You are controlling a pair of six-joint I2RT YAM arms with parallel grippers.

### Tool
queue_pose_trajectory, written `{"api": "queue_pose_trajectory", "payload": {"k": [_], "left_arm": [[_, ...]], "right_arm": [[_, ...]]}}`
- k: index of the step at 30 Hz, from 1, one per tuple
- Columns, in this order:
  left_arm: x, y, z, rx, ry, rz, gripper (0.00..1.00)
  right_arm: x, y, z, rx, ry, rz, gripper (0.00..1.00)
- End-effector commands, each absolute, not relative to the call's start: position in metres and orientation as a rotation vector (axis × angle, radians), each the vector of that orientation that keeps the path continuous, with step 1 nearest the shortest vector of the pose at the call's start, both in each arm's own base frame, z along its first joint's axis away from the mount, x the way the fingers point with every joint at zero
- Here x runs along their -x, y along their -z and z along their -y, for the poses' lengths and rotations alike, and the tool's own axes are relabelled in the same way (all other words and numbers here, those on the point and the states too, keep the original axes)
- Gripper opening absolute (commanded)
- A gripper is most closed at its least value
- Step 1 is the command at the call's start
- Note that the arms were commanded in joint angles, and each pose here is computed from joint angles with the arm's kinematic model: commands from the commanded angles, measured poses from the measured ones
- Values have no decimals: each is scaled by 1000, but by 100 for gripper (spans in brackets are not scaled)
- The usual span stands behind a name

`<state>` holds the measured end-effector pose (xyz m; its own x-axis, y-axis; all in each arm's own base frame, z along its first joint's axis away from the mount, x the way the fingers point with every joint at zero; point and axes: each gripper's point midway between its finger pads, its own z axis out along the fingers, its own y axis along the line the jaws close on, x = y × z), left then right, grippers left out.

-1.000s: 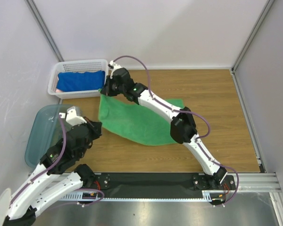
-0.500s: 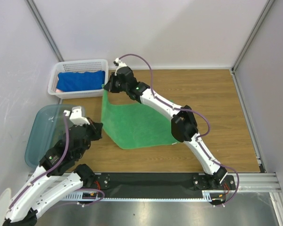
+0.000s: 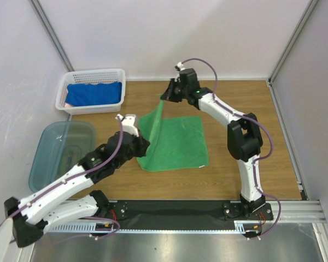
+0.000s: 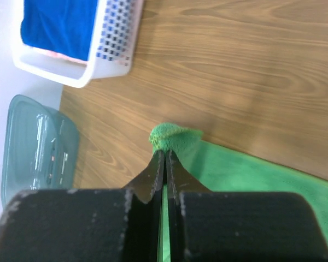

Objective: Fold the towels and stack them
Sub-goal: Fold the towel

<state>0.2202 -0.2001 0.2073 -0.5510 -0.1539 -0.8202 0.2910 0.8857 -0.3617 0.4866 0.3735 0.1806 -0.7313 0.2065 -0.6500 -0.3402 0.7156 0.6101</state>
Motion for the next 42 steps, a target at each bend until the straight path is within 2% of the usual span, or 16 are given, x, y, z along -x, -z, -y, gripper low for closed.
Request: {"api": "queue_pose_trajectory", "payload": {"k": [1, 11, 18, 27, 38, 42], "left_arm": [[-218, -242, 243, -114, 702, -2012, 0], [-198, -226, 322, -180, 766, -2125, 0], [-192, -209, 328, -92, 655, -2261, 0], [-191, -203, 352, 5, 701, -2316, 0], [-205, -210, 377, 302, 710, -2277, 0], [-207, -214, 377, 316, 689, -2249, 0]], "right_arm": [[-489, -230, -350, 187, -987, -2056, 0], [-481, -206, -318, 234, -942, -2120, 0], [-483, -195, -314, 225, -932, -2132, 0], [-493, -189, -297, 202, -873, -2142, 0], [-496, -180, -292, 209, -874, -2160, 0], [-493, -177, -293, 226, -873, -2174, 0]]}}
